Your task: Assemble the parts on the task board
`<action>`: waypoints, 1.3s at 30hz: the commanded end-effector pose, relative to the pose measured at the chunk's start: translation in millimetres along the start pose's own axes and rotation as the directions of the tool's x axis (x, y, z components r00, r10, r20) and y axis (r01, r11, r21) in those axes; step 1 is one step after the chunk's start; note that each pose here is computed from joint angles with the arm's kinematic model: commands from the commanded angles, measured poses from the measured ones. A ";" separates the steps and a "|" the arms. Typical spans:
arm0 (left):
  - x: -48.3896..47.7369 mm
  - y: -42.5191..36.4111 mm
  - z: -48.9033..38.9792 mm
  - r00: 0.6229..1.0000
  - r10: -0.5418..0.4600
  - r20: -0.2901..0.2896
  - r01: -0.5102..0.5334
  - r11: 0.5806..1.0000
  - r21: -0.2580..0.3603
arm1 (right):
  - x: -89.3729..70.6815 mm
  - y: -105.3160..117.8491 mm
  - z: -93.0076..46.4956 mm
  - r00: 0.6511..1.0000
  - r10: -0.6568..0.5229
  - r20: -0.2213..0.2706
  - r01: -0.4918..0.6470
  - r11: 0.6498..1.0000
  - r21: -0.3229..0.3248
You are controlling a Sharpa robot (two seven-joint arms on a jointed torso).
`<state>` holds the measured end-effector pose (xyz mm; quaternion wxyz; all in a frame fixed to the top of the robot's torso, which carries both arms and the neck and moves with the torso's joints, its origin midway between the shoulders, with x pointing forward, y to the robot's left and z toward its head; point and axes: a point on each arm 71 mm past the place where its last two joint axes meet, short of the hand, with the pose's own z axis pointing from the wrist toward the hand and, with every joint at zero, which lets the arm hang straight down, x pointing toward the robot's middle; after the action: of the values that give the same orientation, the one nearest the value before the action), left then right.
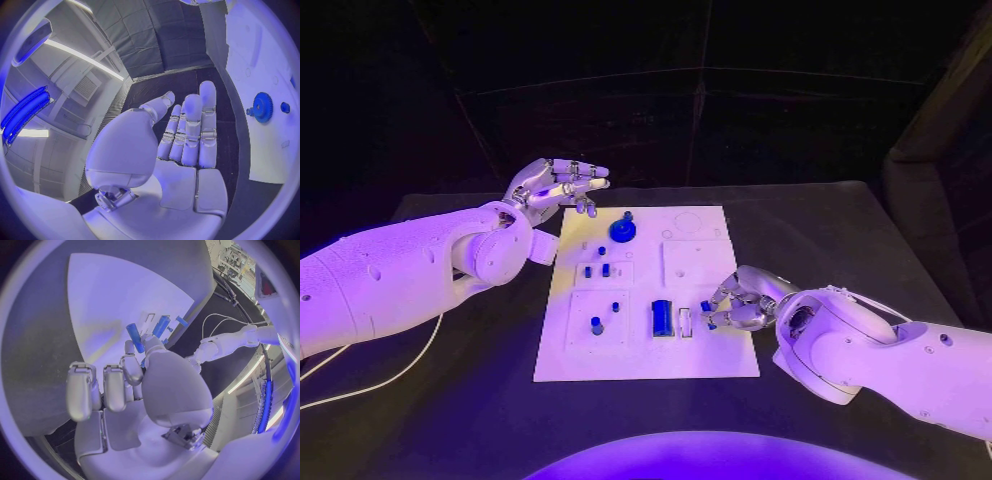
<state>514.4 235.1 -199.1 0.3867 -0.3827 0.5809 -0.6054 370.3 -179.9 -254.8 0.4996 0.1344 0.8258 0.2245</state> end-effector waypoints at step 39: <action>2.5 -2.0 -0.3 1.000 -0.011 -0.016 0.011 1.000 0.007 | 21.6 19.0 17.0 0.991 0.055 -0.125 -0.051 0.998 0.038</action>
<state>513.3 234.1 -198.7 0.3841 -0.3819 0.5815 -0.6071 374.9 -151.2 -270.1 0.4340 0.1486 0.8593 0.2261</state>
